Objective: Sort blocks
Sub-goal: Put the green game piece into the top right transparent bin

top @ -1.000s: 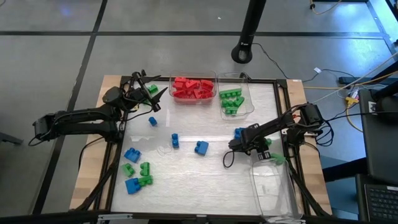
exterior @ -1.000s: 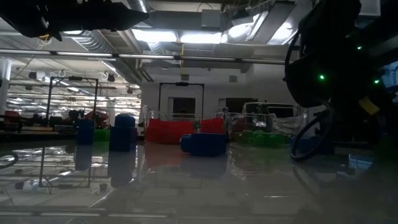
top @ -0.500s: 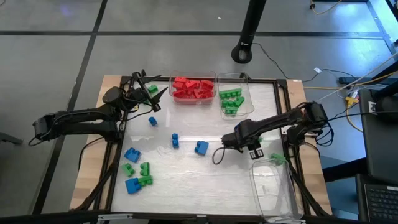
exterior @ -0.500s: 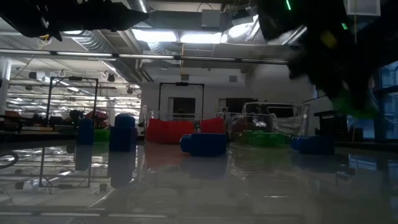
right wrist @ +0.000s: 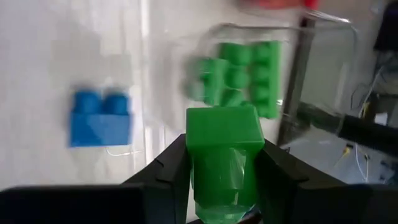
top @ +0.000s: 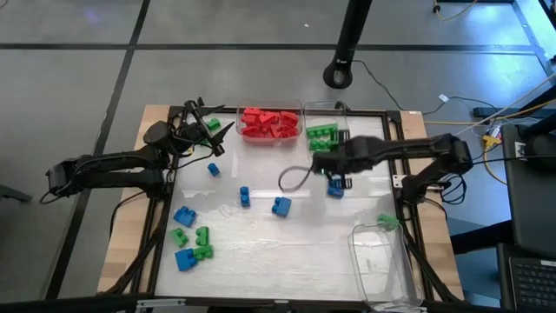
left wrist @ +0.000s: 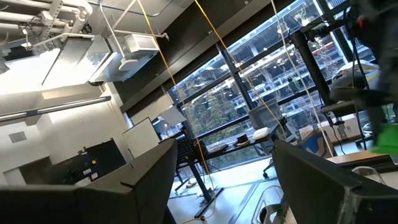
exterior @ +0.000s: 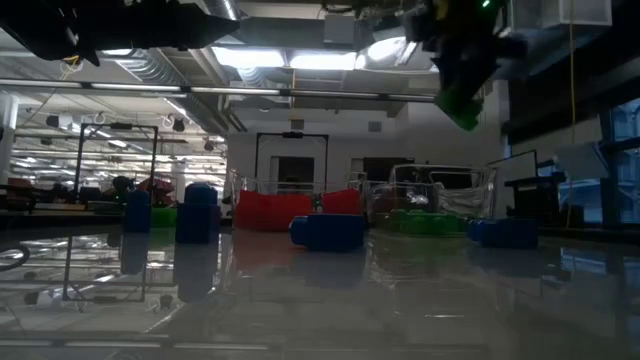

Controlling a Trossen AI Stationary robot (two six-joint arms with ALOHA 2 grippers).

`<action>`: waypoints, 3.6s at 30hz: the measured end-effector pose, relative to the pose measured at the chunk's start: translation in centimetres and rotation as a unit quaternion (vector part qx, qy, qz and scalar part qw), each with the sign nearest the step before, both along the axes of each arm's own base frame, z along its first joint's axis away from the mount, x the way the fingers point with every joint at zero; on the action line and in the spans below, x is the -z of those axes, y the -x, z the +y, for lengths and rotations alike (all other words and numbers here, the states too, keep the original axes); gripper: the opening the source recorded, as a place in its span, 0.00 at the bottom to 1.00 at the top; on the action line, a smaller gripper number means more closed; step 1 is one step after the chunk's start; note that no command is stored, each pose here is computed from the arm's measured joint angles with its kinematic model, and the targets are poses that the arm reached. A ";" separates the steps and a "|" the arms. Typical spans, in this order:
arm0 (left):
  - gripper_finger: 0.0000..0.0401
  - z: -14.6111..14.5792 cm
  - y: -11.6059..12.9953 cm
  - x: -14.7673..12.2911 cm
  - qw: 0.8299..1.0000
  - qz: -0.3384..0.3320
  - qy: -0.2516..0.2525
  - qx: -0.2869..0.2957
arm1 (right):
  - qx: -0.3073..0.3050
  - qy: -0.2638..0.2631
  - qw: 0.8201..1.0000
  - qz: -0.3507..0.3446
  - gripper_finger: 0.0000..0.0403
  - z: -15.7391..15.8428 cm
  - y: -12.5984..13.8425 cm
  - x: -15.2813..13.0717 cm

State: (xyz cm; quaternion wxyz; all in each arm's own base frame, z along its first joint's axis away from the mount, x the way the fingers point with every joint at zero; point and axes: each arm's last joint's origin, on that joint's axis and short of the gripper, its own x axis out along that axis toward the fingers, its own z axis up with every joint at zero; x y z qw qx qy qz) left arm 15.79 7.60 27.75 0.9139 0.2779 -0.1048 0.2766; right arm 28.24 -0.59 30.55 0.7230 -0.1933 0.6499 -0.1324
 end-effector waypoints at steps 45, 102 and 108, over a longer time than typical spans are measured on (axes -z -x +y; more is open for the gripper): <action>0.63 0.0 0.0 0.0 1.000 0.003 0.000 0.000 | 0.140 -0.176 0.974 0.040 0.69 -2.2 2.0 1.0; 0.63 0.0 0.0 0.0 1.000 -0.002 -0.001 0.000 | 0.438 -0.350 0.796 0.229 0.68 3.8 10.8 15.4; 0.63 0.0 0.0 0.0 1.000 -0.001 -0.001 0.000 | 0.445 -0.351 0.789 0.237 0.68 3.8 11.3 16.2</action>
